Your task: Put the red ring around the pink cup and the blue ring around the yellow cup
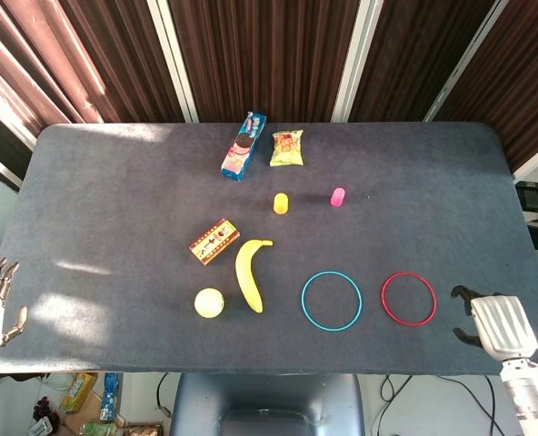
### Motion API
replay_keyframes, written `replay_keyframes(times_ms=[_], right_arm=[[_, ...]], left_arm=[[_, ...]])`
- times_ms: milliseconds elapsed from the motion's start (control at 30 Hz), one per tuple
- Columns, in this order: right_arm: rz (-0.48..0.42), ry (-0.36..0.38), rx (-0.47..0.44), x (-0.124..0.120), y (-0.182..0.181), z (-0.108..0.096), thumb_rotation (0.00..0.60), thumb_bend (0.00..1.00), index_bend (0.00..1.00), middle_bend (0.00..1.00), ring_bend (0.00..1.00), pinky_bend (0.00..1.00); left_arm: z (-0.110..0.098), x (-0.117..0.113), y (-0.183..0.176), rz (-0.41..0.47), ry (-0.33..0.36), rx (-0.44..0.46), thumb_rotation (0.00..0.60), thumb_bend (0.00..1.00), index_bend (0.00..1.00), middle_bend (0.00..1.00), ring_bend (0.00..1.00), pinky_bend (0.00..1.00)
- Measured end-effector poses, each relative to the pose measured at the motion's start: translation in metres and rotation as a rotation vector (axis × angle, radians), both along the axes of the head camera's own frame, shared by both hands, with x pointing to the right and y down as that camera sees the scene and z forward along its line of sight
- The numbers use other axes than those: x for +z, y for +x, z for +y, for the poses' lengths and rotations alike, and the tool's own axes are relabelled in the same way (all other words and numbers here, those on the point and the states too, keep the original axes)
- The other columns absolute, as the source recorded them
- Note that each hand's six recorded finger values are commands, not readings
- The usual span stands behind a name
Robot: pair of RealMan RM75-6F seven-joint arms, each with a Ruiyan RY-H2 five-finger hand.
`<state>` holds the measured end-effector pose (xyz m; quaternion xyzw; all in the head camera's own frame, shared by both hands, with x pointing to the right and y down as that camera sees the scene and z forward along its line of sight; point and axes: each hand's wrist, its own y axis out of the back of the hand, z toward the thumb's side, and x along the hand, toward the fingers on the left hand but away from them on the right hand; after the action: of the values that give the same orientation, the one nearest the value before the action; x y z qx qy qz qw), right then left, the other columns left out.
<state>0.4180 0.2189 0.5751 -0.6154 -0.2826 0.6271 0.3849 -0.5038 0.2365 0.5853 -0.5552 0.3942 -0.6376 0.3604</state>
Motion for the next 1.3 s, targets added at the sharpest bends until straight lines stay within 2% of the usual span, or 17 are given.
replay_keyframes(times_ms=[67,200,567,800,967,1300], right_arm=[[-0.009,-0.048,-0.016,0.01,-0.004,0.001,0.6,0.31,0.62,0.83,0.96,0.93],[-0.024,-0.122,-0.045,0.027,-0.013,0.0,0.6,0.34,0.62,0.83,0.97,0.93],[-0.029,-0.235,-0.084,0.063,-0.026,0.005,0.6,0.38,0.58,0.83,0.97,0.93],[0.0,-0.285,-0.087,0.08,-0.026,0.01,0.6,0.38,0.57,0.83,0.97,0.93],[0.015,-0.31,-0.091,0.089,-0.026,0.011,0.6,0.43,0.57,0.83,0.97,0.93],[0.033,-0.323,-0.105,0.1,-0.025,0.012,0.6,0.45,0.58,0.83,0.98,0.94]], left_arm=[[0.001,-0.001,-0.002,0.001,0.001,-0.006,0.6,0.44,0.1,0.0,0.0,0.13],[0.003,-0.003,-0.006,0.005,0.007,-0.024,0.6,0.44,0.11,0.0,0.0,0.13],[0.005,-0.008,-0.015,0.02,0.021,-0.058,0.6,0.44,0.11,0.0,0.0,0.13],[0.006,-0.01,-0.019,0.027,0.022,-0.066,0.6,0.44,0.12,0.0,0.0,0.13],[0.006,-0.012,-0.021,0.031,0.028,-0.075,0.6,0.43,0.12,0.0,0.0,0.13],[0.007,-0.013,-0.024,0.035,0.029,-0.087,0.6,0.43,0.12,0.0,0.0,0.13]])
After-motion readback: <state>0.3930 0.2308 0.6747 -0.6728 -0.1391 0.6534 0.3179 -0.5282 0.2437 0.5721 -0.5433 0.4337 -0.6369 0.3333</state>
